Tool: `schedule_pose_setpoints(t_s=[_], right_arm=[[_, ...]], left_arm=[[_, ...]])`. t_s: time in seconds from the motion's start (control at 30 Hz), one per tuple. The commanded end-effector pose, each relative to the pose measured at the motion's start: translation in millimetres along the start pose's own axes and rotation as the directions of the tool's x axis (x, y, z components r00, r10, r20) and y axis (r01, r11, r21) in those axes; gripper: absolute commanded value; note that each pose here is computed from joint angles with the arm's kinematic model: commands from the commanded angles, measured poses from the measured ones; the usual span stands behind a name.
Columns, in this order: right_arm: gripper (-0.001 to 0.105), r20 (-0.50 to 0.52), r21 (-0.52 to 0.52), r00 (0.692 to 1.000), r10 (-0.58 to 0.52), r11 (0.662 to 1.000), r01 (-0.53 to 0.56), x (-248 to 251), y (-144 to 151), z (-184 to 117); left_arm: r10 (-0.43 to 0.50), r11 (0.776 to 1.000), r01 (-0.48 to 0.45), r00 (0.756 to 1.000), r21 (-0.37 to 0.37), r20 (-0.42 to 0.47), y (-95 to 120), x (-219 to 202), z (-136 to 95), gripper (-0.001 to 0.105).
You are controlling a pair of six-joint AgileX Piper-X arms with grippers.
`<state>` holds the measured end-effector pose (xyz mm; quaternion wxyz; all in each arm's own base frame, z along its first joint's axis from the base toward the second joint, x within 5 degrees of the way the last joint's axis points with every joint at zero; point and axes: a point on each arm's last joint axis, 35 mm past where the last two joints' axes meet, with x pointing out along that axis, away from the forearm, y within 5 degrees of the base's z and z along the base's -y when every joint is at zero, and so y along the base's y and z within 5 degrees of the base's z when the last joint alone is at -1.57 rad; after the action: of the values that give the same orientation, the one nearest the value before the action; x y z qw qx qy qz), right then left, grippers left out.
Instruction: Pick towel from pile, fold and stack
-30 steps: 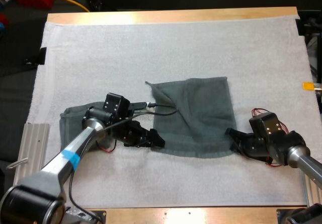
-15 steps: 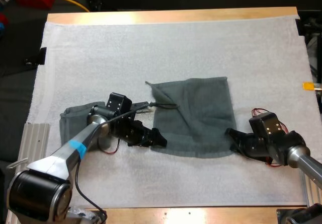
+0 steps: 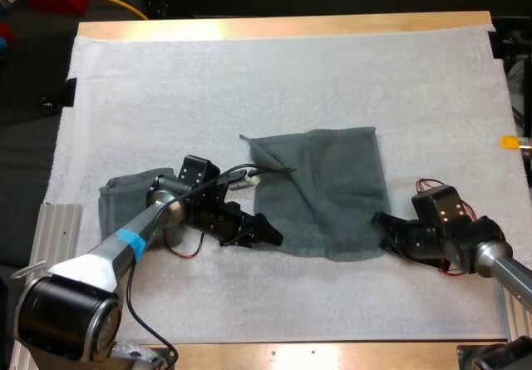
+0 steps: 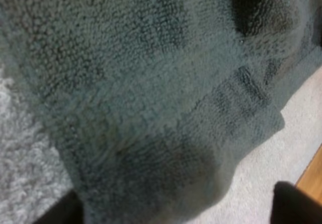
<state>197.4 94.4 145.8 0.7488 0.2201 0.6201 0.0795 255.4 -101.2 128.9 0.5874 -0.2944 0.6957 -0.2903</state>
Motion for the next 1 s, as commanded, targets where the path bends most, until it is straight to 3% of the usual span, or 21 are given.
schedule_pose_setpoints(t_s=[0.0,0.27,0.3,0.5,0.77,0.97], right_arm=[[0.0,-0.014,-0.009,1.0,0.008,1.0,-0.009,0,0,0],[0.0,-0.014,-0.009,1.0,0.008,1.0,-0.009,0,0,0],[0.0,-0.016,-0.009,1.0,0.011,1.0,-0.011,0,0,0],[0.0,-0.058,-0.072,0.993,0.107,0.991,-0.111,-4,7,-1],[0.001,0.021,-0.141,0.985,0.17,0.976,-0.165,-33,20,-7],[0.001,0.02,-0.184,0.98,0.199,0.964,-0.192,-51,28,-22]], left_arm=[[-0.013,1.0,0.013,1.0,0.013,-0.007,-1,2,0,0.06],[0.073,0.997,-0.073,0.997,0.012,0.024,2,1,1,0.003],[0.074,0.997,-0.074,0.997,0.014,0.022,3,1,1,0.0],[0.102,0.991,-0.1,0.995,0.086,-0.02,-2,-6,-11,0.0],[0.274,0.94,-0.272,0.962,0.207,0.018,-21,-36,-39,0.0],[0.323,0.913,-0.307,0.946,0.268,-0.016,-36,-43,-61,0.0]])
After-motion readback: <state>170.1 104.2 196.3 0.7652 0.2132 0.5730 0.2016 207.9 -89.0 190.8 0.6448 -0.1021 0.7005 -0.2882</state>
